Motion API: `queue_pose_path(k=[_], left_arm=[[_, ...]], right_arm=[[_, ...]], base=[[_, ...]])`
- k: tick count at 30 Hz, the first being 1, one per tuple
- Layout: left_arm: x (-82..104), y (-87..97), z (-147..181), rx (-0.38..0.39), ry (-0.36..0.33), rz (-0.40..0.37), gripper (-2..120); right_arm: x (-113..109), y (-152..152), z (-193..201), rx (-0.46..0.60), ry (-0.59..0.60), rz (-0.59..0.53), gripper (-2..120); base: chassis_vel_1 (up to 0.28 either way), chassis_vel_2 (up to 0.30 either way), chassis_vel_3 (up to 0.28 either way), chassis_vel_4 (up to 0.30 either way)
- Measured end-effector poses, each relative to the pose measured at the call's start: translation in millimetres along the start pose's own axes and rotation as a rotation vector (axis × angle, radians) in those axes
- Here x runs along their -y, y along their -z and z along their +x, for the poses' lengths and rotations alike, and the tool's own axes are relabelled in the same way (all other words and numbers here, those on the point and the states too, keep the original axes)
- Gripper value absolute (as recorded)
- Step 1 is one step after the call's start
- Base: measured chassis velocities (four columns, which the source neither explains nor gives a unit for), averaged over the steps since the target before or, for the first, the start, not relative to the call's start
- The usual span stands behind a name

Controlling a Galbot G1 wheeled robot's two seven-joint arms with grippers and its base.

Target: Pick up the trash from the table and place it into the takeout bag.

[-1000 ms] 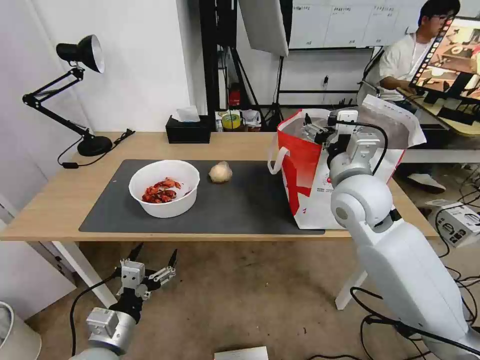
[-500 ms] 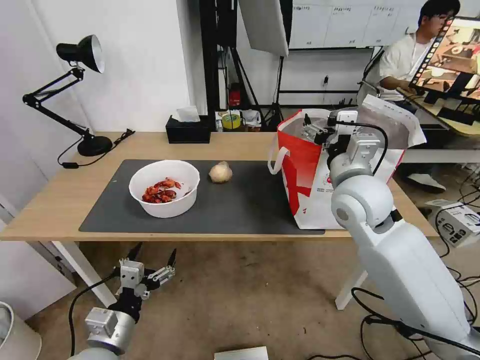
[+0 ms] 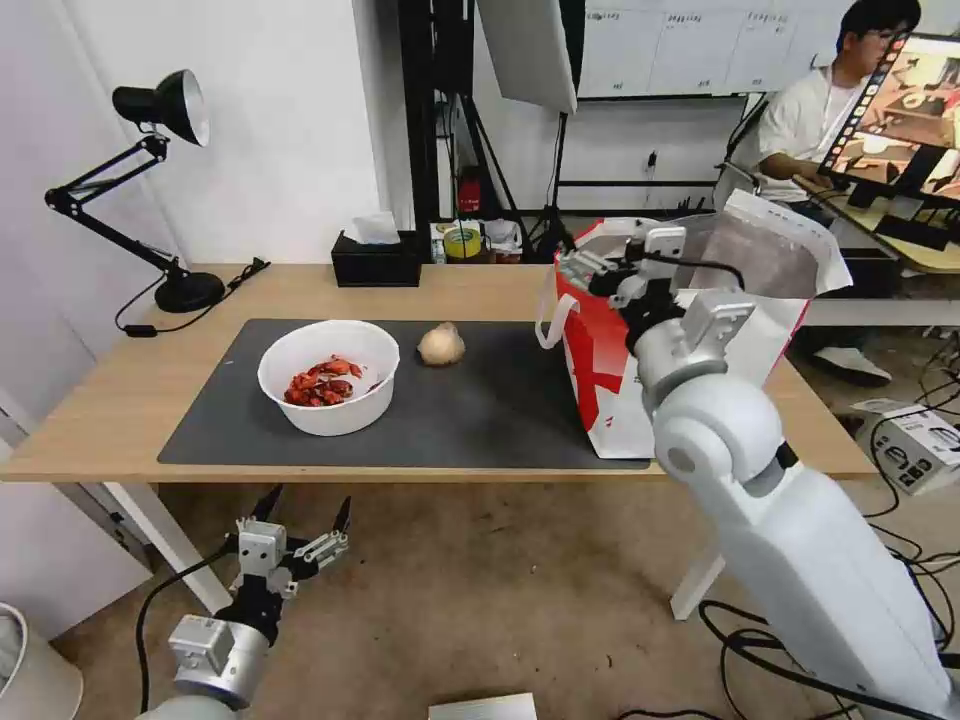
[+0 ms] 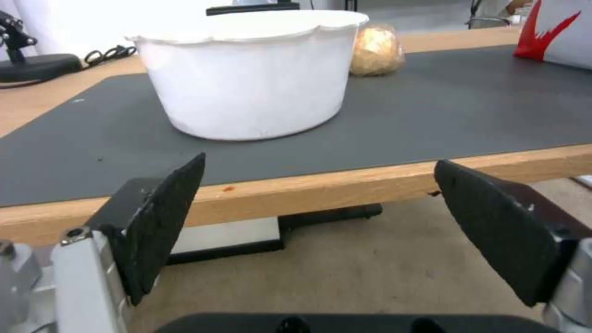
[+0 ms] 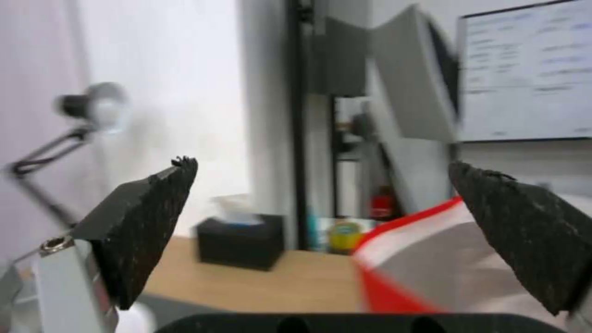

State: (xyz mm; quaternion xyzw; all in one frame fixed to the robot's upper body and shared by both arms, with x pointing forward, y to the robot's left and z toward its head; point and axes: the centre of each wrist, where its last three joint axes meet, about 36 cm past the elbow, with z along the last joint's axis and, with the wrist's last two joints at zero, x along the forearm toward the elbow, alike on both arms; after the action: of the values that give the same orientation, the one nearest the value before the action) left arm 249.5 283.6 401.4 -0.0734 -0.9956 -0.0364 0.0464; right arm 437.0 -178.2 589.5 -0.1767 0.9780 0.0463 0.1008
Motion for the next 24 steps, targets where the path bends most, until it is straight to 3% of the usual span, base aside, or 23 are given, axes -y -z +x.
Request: queue_pose_path(k=[5, 13, 24], left_arm=[[-0.5, 1.7, -3.6, 0.009, -0.005, 0.004, 100], [1.3, 0.5, -16.7, 0.022, -0.035, 0.013, 100], [1.7, 1.6, -21.0, 0.029, -0.047, 0.016, 100]], right_arm=[[-2.1, -14.3, 28.8, -0.055, 0.096, -0.013, 100], [4.0, -26.5, 91.4, -0.178, 0.09, 0.015, 100], [-4.5, -49.7, 142.6, -0.274, 0.074, 0.031, 100]], base=[[0.0, 0.0, 0.0, 0.0], [0.0, 0.0, 0.0, 0.0], [0.0, 0.0, 0.0, 0.0]])
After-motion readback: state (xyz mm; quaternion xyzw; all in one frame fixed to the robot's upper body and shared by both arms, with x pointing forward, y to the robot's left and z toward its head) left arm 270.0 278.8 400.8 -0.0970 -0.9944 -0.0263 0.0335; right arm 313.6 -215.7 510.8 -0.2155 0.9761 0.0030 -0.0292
